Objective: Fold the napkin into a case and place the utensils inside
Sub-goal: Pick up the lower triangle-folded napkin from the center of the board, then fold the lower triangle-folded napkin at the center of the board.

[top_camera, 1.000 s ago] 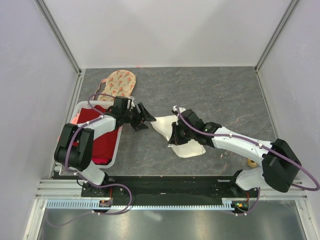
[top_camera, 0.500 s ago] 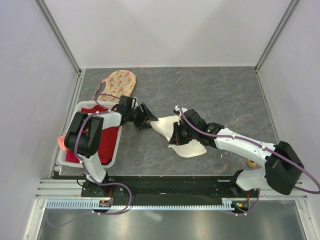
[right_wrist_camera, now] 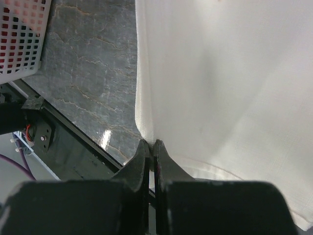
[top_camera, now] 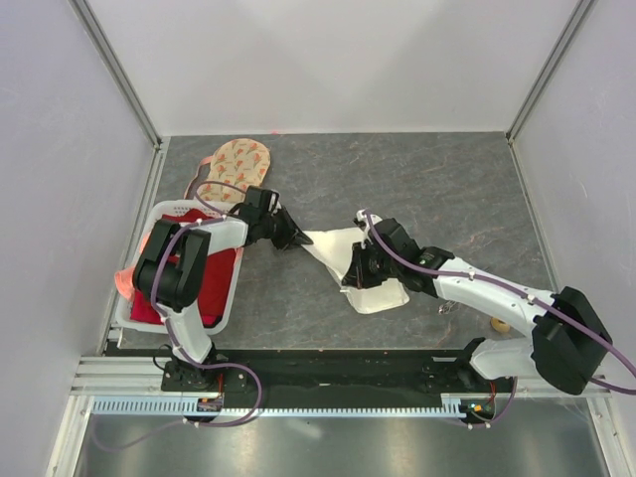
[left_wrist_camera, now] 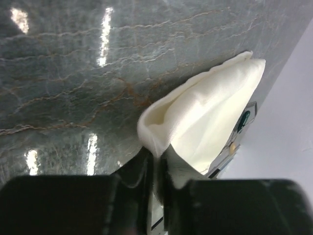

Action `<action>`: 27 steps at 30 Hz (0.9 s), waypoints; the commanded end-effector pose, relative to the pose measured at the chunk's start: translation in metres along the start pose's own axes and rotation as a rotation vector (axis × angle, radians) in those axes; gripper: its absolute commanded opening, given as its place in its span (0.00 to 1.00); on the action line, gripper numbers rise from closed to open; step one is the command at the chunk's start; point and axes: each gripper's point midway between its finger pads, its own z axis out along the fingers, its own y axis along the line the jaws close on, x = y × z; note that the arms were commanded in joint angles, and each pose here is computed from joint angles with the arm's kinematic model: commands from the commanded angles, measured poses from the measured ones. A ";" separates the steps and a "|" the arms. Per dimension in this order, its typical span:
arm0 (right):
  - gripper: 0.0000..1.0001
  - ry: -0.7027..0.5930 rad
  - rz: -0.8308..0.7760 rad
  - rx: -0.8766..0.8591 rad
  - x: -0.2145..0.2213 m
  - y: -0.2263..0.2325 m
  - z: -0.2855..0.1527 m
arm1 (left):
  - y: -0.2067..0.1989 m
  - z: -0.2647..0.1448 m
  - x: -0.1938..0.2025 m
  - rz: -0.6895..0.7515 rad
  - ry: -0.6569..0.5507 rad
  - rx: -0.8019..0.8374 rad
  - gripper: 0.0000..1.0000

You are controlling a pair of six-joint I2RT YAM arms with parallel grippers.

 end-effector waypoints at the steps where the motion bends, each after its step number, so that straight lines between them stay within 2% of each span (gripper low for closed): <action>1: 0.00 0.009 -0.009 -0.050 0.013 0.001 -0.006 | -0.025 -0.032 -0.025 0.139 -0.120 -0.035 0.02; 6: 0.00 0.075 0.015 -0.173 0.049 0.015 -0.001 | -0.028 -0.057 -0.024 0.246 -0.149 -0.112 0.02; 10: 0.00 0.110 0.064 -0.299 0.076 0.043 0.008 | -0.020 -0.073 -0.030 0.305 -0.216 -0.245 0.02; 12: 0.00 0.101 0.116 -0.369 0.080 0.055 0.010 | -0.012 -0.075 -0.025 0.314 -0.213 -0.331 0.02; 13: 0.00 0.080 0.129 -0.415 0.076 0.063 0.009 | -0.015 -0.078 -0.033 0.320 -0.255 -0.372 0.02; 15: 0.00 0.064 0.157 -0.413 0.076 0.060 0.008 | -0.006 -0.076 -0.030 0.324 -0.257 -0.477 0.02; 16: 0.00 0.059 0.160 -0.409 0.075 0.058 0.007 | -0.014 -0.078 -0.040 0.314 -0.312 -0.507 0.02; 22: 0.00 0.037 0.251 -0.330 0.062 0.010 -0.002 | -0.025 -0.053 -0.041 0.303 -0.331 -0.673 0.02; 26: 0.00 0.091 0.280 -0.265 0.078 -0.022 0.000 | -0.027 -0.040 -0.038 0.321 -0.353 -0.808 0.02; 27: 0.00 0.103 0.283 -0.249 0.083 -0.029 0.001 | -0.037 -0.045 -0.043 0.311 -0.392 -0.826 0.02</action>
